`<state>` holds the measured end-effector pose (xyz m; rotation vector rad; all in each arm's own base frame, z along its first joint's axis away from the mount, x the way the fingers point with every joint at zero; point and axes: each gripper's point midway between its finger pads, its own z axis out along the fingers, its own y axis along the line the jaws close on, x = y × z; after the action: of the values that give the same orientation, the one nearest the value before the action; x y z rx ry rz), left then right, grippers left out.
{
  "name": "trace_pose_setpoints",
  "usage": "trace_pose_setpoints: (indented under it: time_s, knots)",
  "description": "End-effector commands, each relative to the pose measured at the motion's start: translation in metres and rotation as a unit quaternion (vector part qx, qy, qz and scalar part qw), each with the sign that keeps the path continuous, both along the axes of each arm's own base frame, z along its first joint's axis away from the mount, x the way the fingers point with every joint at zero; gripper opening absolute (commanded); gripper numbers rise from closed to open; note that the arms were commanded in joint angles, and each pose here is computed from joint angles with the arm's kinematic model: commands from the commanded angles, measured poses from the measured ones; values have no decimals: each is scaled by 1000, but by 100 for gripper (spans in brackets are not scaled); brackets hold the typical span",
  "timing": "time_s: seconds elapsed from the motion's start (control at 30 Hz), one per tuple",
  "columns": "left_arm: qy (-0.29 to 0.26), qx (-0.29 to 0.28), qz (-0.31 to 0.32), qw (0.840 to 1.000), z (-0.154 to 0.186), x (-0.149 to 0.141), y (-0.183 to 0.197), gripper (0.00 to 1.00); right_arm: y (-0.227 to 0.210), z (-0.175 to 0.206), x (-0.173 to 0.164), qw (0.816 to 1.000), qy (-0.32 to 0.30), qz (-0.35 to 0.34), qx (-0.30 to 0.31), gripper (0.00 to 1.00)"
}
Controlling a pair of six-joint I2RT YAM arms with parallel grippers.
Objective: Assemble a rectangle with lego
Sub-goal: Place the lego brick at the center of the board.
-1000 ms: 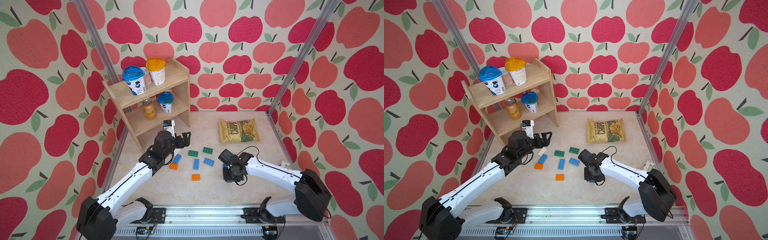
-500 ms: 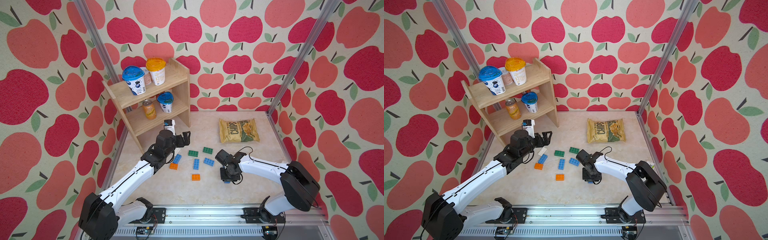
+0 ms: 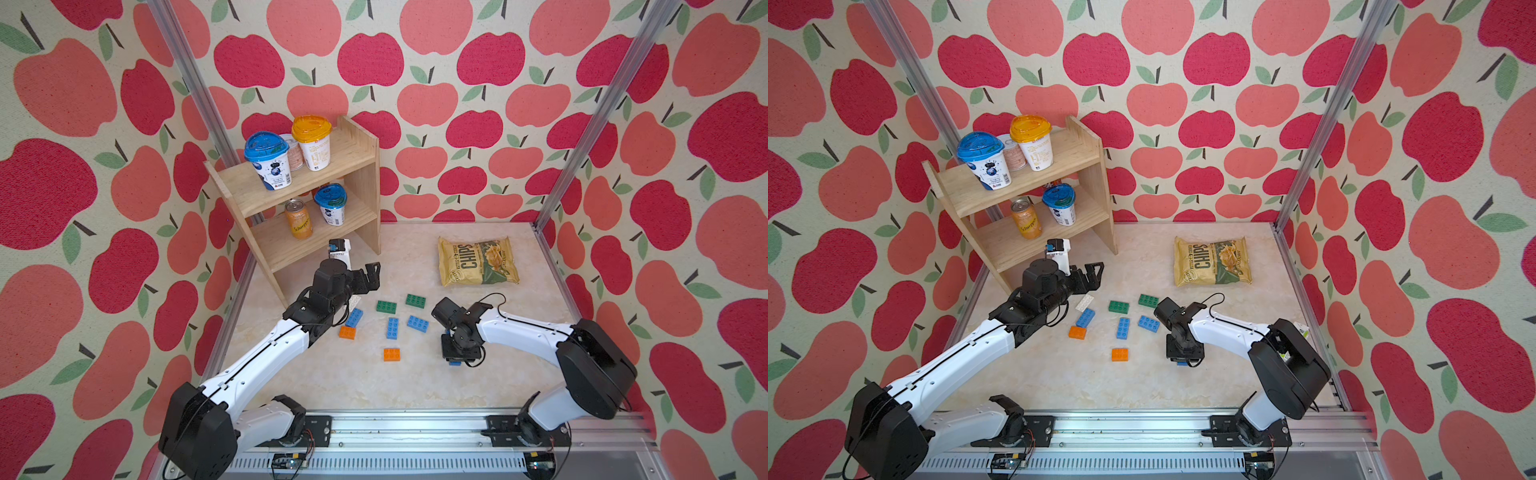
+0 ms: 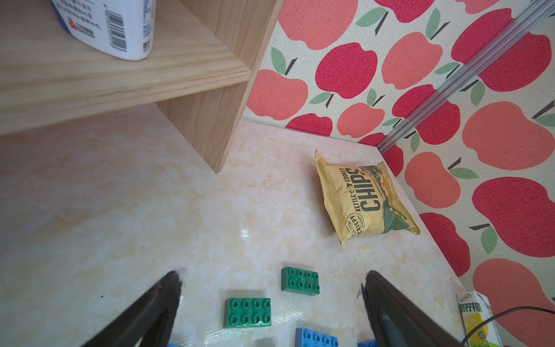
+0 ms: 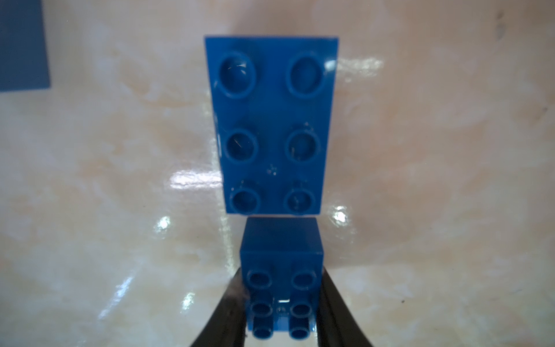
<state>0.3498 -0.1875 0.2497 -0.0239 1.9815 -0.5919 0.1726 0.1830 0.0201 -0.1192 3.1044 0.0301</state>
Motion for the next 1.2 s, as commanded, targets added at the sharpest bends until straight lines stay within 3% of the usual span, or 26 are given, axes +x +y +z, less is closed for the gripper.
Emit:
trace_pose_setpoints:
  time_s: [0.0,1.17]
  knots:
    - [-14,12,6,1000,11,5,3,97,-7,-17,5,1000,4,8,-21,20]
    - [-14,25,13,1000,11,5,7,97,-5,-28,21,1000,4,1,-26,31]
